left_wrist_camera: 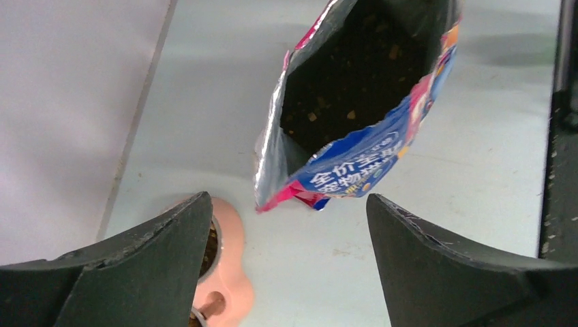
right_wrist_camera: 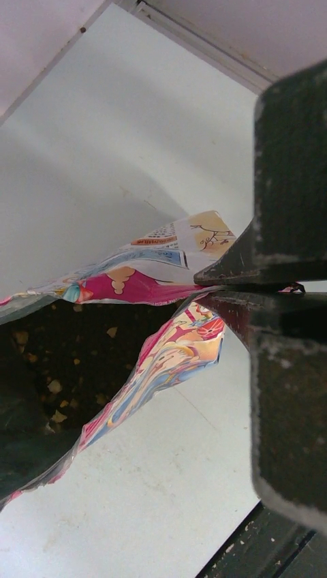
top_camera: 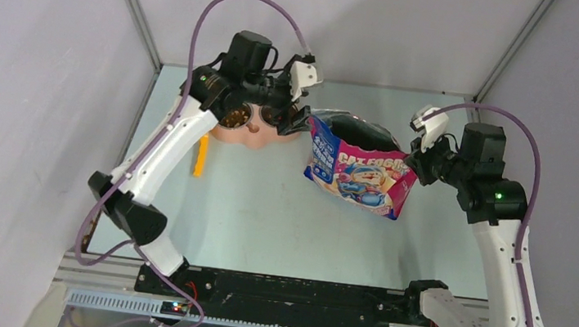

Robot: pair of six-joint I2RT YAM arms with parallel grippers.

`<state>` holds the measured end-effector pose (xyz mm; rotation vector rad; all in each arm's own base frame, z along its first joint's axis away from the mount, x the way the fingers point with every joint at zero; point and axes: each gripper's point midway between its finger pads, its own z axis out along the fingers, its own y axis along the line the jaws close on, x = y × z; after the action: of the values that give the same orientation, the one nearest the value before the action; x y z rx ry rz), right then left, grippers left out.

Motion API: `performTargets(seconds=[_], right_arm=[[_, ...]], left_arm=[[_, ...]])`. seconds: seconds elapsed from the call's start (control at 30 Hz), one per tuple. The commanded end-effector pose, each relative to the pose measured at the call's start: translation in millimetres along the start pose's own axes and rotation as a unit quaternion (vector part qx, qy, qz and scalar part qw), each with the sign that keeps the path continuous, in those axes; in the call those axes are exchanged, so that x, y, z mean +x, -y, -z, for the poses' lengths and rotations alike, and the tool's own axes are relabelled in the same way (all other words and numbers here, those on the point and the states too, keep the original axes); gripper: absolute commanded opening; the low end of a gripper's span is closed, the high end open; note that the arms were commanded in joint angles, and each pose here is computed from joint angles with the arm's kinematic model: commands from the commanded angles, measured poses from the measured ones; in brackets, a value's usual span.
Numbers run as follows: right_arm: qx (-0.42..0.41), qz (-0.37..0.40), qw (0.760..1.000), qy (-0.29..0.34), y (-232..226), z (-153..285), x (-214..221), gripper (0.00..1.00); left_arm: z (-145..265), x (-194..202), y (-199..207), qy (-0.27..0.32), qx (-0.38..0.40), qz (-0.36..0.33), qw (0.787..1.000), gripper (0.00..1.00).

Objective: Serve the pet food
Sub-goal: Close the pet food bag at the center of the board.

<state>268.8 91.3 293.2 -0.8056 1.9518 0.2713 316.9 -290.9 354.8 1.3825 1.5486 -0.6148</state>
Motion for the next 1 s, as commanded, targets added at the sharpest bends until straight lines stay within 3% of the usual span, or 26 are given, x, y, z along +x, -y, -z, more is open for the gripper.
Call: performTargets(seconds=[0.0, 0.2, 0.43, 0.63, 0.73, 0.97], right_arm=[[0.002, 0.045, 0.991, 0.128, -4, 25, -64, 0.00], [-0.004, 0.045, 0.990, 0.131, -11, 31, -61, 0.00], [-0.014, 0.053, 0.991, 0.121, -19, 38, -53, 0.00], [-0.008, 0.050, 0.993, 0.105, -16, 35, -46, 0.00], [-0.002, 0.050, 0.993, 0.104, -14, 35, -45, 0.00], [0.007, 0.052, 0.994, 0.099, -11, 36, -43, 0.00]], left_arm=[[-13, 0, -5, -0.013, 0.046, -0.087, 0.995, 0.91], [-22, 12, 9, -0.033, 0.137, -0.124, 0.982, 0.87], [-31, 32, 23, -0.045, 0.175, -0.153, 0.971, 0.80], [-36, 36, 31, -0.041, 0.179, -0.162, 0.970, 0.60], [-41, 36, 32, -0.039, 0.175, -0.165, 0.970, 0.56], [-50, 40, 24, -0.052, 0.154, -0.157, 0.974, 0.36]])
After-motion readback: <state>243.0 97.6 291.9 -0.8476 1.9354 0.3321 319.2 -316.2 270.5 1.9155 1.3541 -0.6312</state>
